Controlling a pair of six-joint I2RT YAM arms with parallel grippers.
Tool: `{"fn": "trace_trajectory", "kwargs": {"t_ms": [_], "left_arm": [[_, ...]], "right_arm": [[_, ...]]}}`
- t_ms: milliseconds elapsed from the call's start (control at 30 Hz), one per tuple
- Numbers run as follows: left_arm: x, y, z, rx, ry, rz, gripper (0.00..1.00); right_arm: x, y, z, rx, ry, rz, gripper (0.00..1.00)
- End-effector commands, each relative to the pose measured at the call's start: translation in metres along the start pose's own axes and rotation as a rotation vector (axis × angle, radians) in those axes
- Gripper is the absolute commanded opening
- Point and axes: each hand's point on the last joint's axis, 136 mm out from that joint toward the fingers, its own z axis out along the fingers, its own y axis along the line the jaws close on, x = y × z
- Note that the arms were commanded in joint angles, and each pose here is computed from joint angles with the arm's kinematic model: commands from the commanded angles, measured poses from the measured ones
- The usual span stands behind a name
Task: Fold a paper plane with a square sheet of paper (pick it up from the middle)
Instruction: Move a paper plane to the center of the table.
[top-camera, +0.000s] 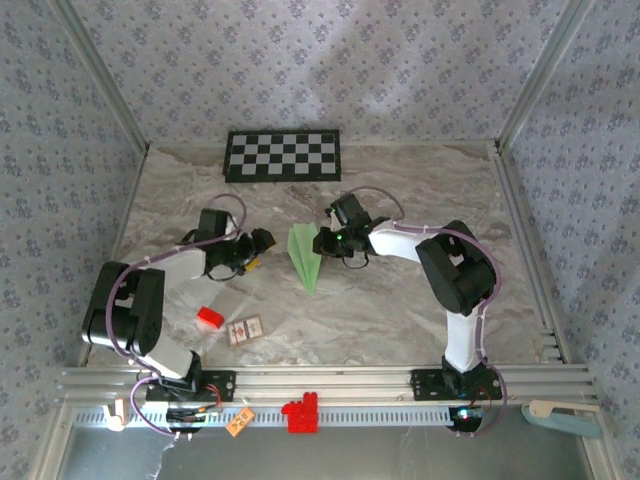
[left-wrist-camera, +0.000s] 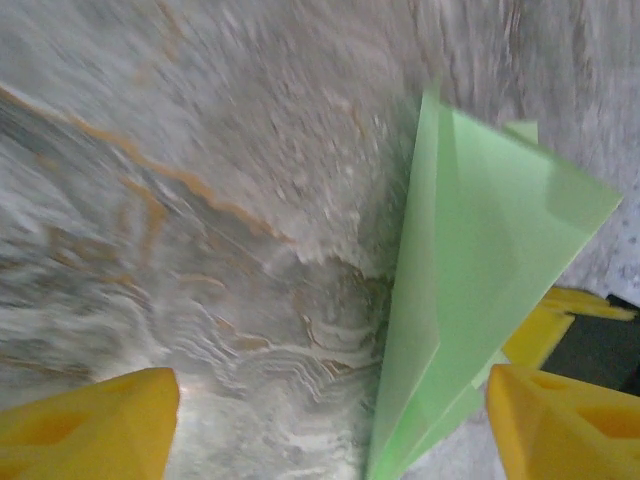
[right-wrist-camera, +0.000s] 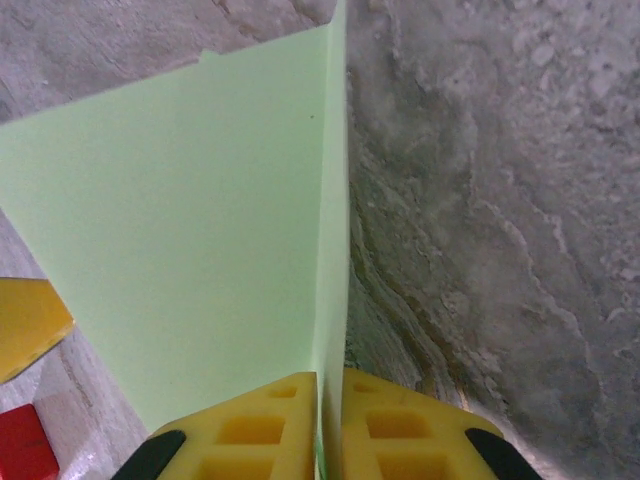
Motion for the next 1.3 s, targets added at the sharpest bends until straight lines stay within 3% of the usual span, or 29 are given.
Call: {"fn": "trace_trajectory", "kwargs": {"t_ms": [0, 167, 467, 767, 900, 1267], "left_arm": [[0.006, -0.024, 0.010, 0.061, 0.032, 0.050, 0.71], [0.018, -0.034, 0.026, 0.063, 0.072, 0.093, 0.55], [0.020, -0.036, 0.045, 0.051, 0.117, 0.121, 0.39], [0.018, -0.033, 0.054, 0.044, 0.130, 0.111, 0.14], [0.015, -0.031, 0.052, 0.031, 0.118, 0.110, 0.05], [0.011, -0.017, 0.035, -0.021, 0.033, 0.080, 0.03]], "right_arm": [[0.002, 0.001, 0.000, -0.028, 0.005, 0.012, 0.14], [0.002, -0.001, -0.001, -0.031, 0.000, 0.017, 0.14], [0.004, 0.000, -0.002, -0.044, 0.013, 0.016, 0.14], [0.006, 0.002, -0.008, -0.073, 0.024, 0.027, 0.16], [0.006, -0.002, -0.010, -0.074, 0.024, 0.036, 0.10], [0.004, -0.013, -0.018, -0.043, -0.027, 0.080, 0.06]]}}
